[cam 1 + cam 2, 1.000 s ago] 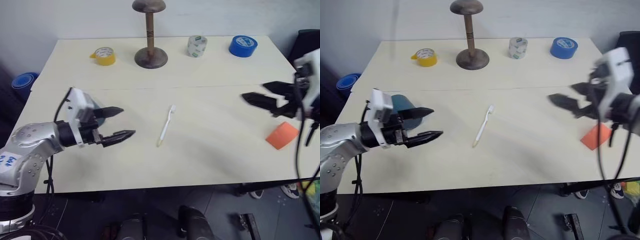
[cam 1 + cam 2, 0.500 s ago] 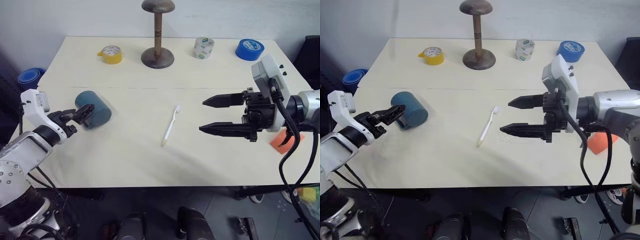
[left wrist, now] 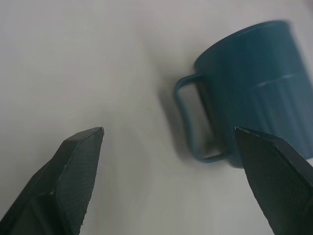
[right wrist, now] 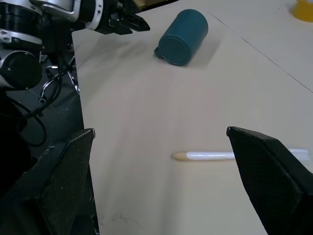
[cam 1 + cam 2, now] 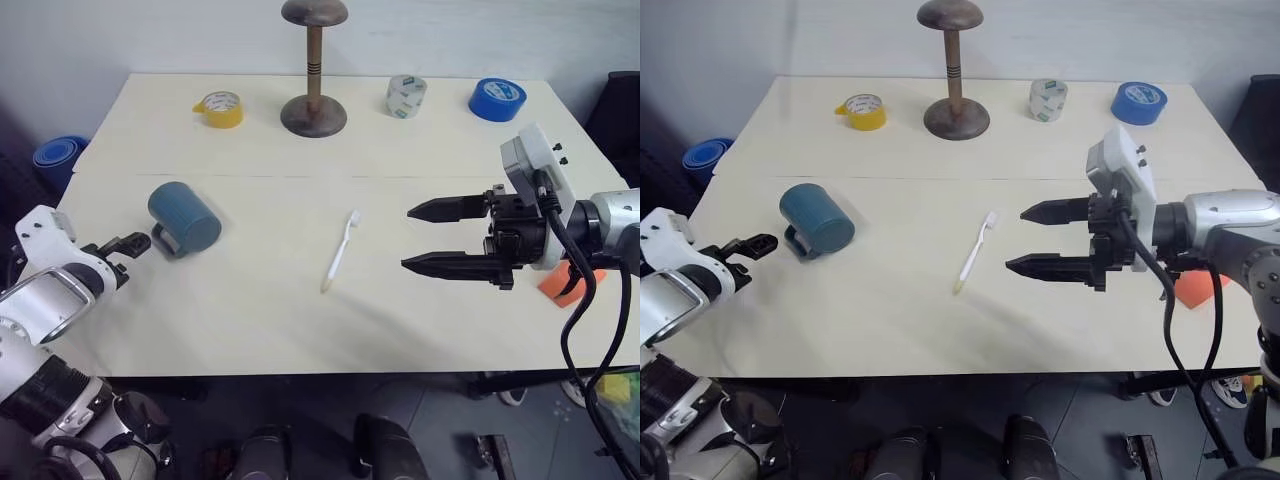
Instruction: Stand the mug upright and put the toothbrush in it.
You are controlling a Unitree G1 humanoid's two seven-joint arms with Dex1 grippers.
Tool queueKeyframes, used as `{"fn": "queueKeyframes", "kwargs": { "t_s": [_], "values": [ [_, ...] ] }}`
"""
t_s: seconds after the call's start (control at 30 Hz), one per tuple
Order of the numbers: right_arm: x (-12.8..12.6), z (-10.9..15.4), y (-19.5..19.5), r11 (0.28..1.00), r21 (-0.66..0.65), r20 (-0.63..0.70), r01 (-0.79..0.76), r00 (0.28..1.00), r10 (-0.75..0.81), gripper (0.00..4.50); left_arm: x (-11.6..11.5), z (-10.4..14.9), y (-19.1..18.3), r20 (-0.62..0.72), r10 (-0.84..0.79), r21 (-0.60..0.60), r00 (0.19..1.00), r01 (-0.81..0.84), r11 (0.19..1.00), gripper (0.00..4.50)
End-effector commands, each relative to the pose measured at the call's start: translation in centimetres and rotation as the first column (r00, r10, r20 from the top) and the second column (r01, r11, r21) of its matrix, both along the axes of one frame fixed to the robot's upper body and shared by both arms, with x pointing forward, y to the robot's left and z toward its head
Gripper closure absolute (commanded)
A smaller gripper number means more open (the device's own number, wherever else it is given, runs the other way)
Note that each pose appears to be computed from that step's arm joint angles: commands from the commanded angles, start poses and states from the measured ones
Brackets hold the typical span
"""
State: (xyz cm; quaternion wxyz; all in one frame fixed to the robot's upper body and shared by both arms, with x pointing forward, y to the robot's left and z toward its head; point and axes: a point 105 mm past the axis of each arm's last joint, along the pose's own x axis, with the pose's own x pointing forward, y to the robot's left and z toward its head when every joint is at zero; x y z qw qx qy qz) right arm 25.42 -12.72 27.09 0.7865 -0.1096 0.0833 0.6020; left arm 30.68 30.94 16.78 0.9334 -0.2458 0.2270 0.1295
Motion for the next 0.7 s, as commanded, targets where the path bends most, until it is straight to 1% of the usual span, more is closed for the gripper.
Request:
{"fn": "queueKeyframes", "kwargs": {
  "t_s": [0.03, 0.17, 0.27, 0.33, 0.47, 0.7],
  "values": [
    [-0.9, 1.1, 0.3, 0.999, 0.015, 0.06, -0.039, 0.997, 0.038, 0.01, 1.2, 0.5, 0.6, -0.049, -0.005, -0.001, 0.999, 0.005, 1.0, 0.0],
    [-1.0, 0.9, 0.5, 0.999, 0.024, 0.061, -0.036, 0.998, 0.035, 0.01, 1.9, -0.5, 0.7, -0.13, -0.025, -0.023, 0.991, 0.022, 0.999, 0.0],
    [-1.3, 0.8, 0.6, 0.998, 0.035, 0.057, -0.042, 0.998, 0.04, 0.01, 2.8, -1.0, -0.4, -0.171, -0.093, -0.034, 0.981, 0.089, 0.996, 0.0],
    [-1.5, 0.8, 0.7, 0.998, 0.04, 0.054, -0.048, 0.998, 0.046, 0.01, 3.1, -1.3, -0.6, -0.195, -0.111, -0.031, 0.974, 0.107, 0.994, 0.0],
    [-2.0, 0.8, 0.8, 0.997, 0.035, 0.045, -0.066, 0.997, 0.065, 0.01, 4.4, -0.9, -1.5, -0.178, -0.163, -0.021, 0.97, 0.162, 0.987, 0.0],
    [-2.1, 0.8, 1.3, 0.997, 0.046, 0.048, -0.064, 0.997, 0.062, 0.01, 5.9, -1.8, -2.2, -0.196, -0.194, -0.062, 0.961, 0.185, 0.981, 0.0]
  ]
}}
